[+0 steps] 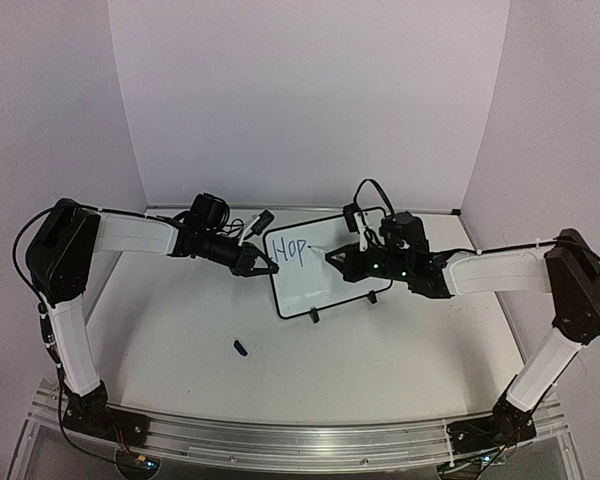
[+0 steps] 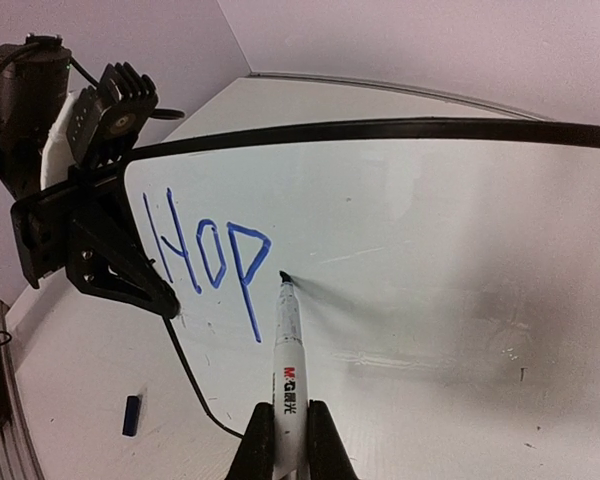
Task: Write a sentence on the whiteboard
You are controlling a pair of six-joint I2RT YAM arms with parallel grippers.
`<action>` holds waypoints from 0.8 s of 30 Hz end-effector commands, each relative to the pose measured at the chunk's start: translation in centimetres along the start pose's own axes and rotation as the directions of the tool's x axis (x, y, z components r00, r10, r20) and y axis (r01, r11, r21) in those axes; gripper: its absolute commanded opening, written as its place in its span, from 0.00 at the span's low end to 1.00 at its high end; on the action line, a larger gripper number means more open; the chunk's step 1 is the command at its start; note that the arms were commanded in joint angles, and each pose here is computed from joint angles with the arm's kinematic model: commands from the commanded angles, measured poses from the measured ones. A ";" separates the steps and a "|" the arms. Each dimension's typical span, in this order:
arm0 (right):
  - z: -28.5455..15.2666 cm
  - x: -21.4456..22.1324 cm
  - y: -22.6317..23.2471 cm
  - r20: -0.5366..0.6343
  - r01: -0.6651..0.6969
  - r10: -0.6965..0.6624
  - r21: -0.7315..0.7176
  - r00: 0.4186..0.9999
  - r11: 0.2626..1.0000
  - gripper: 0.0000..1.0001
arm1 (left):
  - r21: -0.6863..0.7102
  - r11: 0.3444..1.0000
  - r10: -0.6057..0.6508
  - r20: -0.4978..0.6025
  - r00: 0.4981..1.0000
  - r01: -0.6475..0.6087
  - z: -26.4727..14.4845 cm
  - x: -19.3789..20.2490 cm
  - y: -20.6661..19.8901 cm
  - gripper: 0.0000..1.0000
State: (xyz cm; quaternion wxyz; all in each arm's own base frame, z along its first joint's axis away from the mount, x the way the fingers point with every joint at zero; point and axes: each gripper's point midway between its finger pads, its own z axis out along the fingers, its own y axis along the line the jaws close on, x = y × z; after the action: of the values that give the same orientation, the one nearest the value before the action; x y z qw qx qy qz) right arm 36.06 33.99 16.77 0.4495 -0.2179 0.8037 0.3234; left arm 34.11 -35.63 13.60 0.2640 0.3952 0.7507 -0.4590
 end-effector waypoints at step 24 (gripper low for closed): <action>-0.6 -3.9 -0.7 0.092 0.025 -0.028 0.032 0.995 0.999 0.00 | 0.034 0.999 -0.035 -0.037 0.999 0.036 0.7 0.7 -0.5 0.00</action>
State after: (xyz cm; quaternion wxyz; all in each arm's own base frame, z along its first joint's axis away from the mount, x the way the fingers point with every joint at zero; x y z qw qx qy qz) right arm 36.95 32.65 18.05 0.4709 -0.2038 0.8018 0.3062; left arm 34.08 -35.64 13.62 0.2637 0.3955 0.7501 -0.4597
